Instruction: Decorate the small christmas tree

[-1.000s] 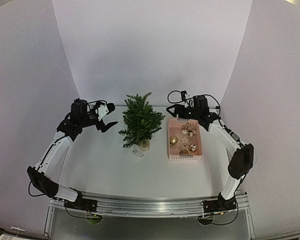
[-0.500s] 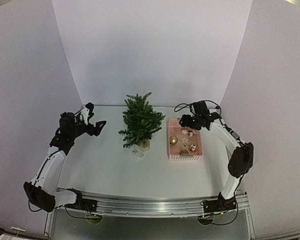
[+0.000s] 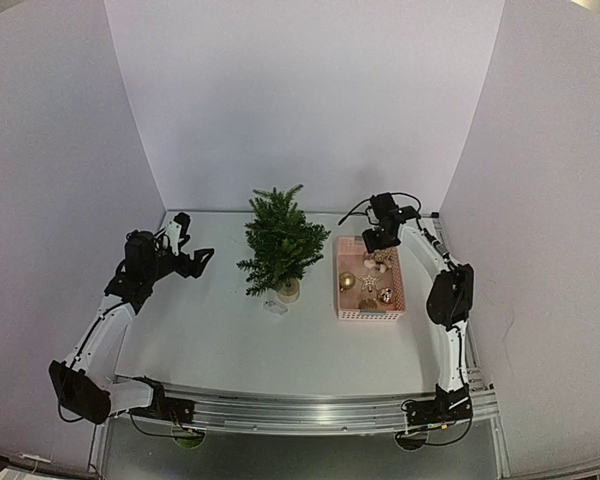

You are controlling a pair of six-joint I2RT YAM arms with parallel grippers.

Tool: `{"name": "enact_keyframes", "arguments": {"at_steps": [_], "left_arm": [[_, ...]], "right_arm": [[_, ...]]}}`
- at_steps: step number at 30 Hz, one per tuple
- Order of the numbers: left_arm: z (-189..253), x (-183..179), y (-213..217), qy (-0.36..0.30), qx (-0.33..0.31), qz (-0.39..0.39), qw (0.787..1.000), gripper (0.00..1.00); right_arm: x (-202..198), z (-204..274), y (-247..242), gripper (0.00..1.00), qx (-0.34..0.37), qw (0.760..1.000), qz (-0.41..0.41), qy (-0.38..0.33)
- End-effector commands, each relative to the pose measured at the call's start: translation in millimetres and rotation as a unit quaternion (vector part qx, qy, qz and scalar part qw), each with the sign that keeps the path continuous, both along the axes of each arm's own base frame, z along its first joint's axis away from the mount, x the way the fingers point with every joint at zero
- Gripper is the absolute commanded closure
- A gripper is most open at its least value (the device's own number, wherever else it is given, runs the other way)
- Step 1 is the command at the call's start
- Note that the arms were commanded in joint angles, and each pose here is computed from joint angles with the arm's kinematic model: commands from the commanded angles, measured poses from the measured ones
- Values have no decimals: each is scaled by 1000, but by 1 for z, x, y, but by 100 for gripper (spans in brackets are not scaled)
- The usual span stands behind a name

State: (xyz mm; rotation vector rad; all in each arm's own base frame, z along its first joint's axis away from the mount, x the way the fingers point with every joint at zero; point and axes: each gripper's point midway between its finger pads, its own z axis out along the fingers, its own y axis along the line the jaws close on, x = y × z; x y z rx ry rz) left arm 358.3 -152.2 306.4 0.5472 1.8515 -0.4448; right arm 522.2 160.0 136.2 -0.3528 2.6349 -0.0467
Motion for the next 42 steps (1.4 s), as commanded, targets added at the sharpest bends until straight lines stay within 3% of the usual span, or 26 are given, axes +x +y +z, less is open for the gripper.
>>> {"name": "enact_keyframes", "arguments": {"at_steps": [1,16,30,42], "left_arm": [[5,6,0,-20,5,-2,1000,7],[-5,14,-7,-3,3,-16,1000,8],[-4,16,-10,-4,2,-25,1000,8],[-4,14,-10,-8,5,-27,1000,8]], "right_arm": [[-1,-23,-21,39,-44,996,55,52],[25,-56,-27,41,-43,992,100,63],[27,-75,-28,51,-10,990,112,80],[19,-69,-19,72,22,988,124,88]]}}
